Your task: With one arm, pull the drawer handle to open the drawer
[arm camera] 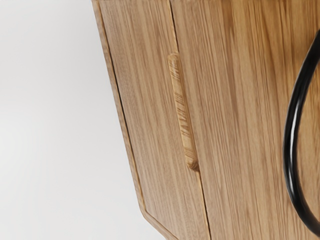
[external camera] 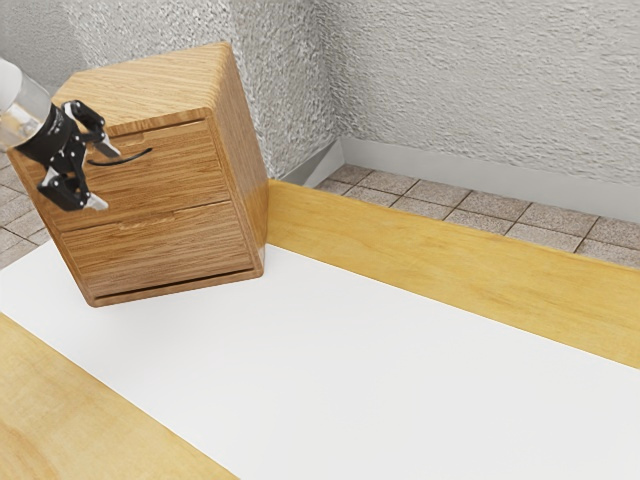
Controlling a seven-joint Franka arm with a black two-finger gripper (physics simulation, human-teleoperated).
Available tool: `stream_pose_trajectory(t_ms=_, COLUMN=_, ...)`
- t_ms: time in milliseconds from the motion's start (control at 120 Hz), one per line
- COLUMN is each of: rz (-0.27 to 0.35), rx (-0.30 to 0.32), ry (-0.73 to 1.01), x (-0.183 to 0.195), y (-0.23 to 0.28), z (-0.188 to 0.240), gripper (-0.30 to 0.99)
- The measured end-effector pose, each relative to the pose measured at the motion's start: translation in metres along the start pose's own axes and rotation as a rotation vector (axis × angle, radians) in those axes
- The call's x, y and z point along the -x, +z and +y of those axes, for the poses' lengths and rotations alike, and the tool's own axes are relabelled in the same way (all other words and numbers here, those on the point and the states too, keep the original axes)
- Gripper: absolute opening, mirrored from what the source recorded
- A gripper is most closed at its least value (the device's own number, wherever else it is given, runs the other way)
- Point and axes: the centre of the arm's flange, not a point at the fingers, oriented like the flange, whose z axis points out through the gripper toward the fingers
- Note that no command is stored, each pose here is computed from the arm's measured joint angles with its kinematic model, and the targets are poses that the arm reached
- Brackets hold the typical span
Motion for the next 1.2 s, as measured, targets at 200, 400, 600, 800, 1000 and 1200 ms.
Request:
stream_pose_trajectory(t_ms=200, rz=0.024, rx=-0.003, ry=-0.035, x=-0.014, y=0.006, z=0.002, gripper=0.67)
stream_pose_trajectory(t_ms=400, rz=0.040, rx=0.006, ry=-0.039, x=-0.008, y=0.009, z=0.013, gripper=0.67)
stream_pose_trajectory(t_ms=600, rz=0.052, rx=0.005, ry=-0.045, x=-0.006, y=0.015, z=0.019, gripper=0.67)
stream_pose_trajectory(t_ms=800, rz=0.065, rx=0.006, ry=-0.060, x=-0.011, y=0.018, z=0.022, gripper=0.67)
stream_pose_trajectory(t_ms=1000, rz=0.082, rx=-0.006, ry=-0.062, x=-0.009, y=0.031, z=0.028, gripper=0.67)
stream_pose_trajectory(t_ms=1200, rz=0.084, rx=-0.023, ry=-0.066, x=-0.007, y=0.044, z=0.028, gripper=0.67)
